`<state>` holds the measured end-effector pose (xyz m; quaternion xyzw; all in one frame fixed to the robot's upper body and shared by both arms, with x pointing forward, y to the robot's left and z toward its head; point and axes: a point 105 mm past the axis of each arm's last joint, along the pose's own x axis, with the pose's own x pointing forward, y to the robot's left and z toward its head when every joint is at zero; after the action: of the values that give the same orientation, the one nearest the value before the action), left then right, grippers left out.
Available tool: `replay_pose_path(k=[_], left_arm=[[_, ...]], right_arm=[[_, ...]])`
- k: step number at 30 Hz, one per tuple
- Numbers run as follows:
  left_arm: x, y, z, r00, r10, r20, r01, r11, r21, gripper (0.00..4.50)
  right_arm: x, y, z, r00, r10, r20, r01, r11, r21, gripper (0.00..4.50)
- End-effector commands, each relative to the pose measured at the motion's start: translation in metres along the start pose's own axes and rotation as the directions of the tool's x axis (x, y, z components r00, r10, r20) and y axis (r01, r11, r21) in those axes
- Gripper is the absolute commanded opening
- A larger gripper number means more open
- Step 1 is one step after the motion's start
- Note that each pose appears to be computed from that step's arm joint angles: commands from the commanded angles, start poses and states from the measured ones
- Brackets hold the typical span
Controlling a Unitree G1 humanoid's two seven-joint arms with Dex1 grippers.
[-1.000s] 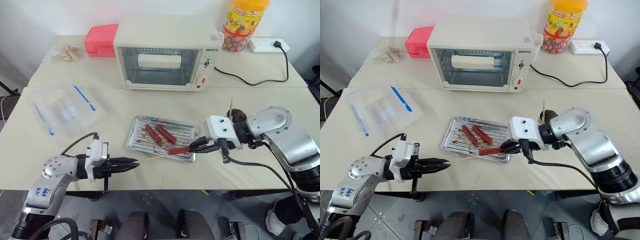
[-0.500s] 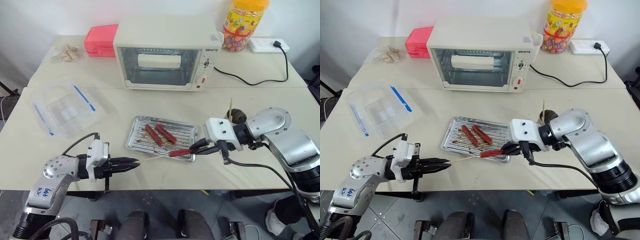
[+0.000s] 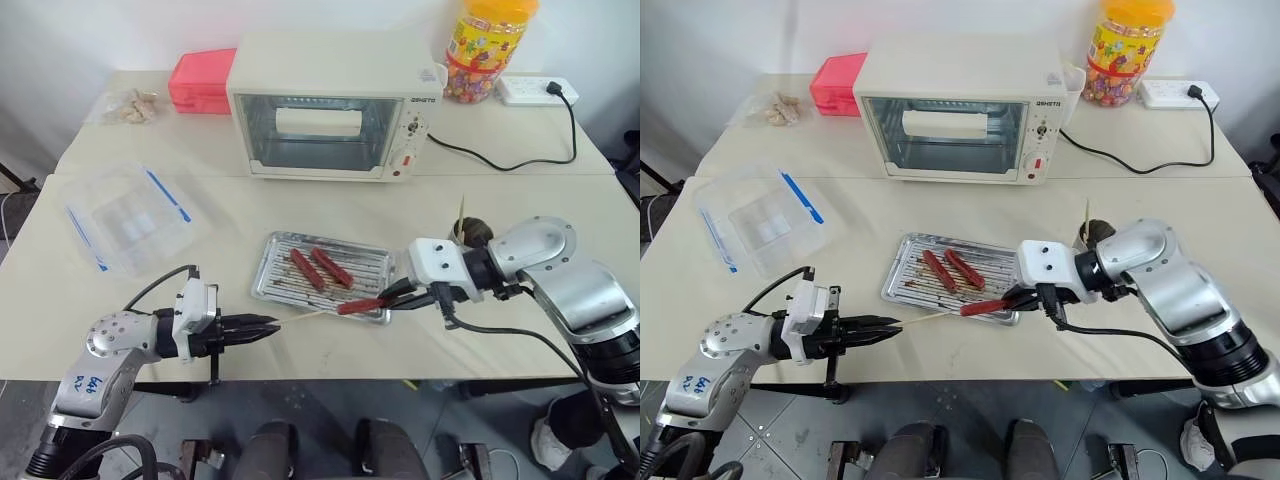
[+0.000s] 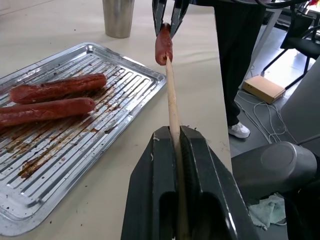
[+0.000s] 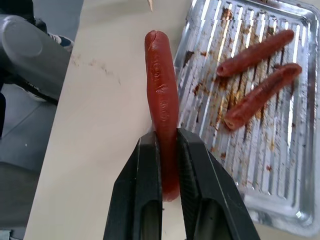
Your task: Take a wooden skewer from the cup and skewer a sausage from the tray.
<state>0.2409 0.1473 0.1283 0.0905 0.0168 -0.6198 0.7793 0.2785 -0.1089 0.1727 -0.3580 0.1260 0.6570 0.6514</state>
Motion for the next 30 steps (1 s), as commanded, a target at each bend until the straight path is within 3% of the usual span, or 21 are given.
replay_pose_path(k=[1,8,20,30], left_arm=[[0.003,-0.004,0.006,1.0,-0.015,0.015,0.014,1.0,0.026,0.0],[0.004,-0.005,0.006,1.0,-0.019,0.014,0.019,1.0,0.021,0.0],[0.002,-0.006,0.005,1.0,-0.017,0.009,0.017,1.0,0.017,0.0],[0.003,-0.006,0.005,1.0,-0.017,0.008,0.017,1.0,0.016,0.0]], right_arm=[[0.001,0.0,0.014,1.0,0.007,0.022,-0.006,0.999,-0.052,0.25],[0.005,-0.001,0.018,0.999,0.009,0.033,-0.008,0.999,-0.048,0.25],[-0.012,-0.011,-0.001,0.999,-0.044,-0.028,0.044,0.999,-0.025,0.25],[-0.003,-0.008,0.013,1.0,-0.013,0.017,0.014,0.999,-0.053,0.25]])
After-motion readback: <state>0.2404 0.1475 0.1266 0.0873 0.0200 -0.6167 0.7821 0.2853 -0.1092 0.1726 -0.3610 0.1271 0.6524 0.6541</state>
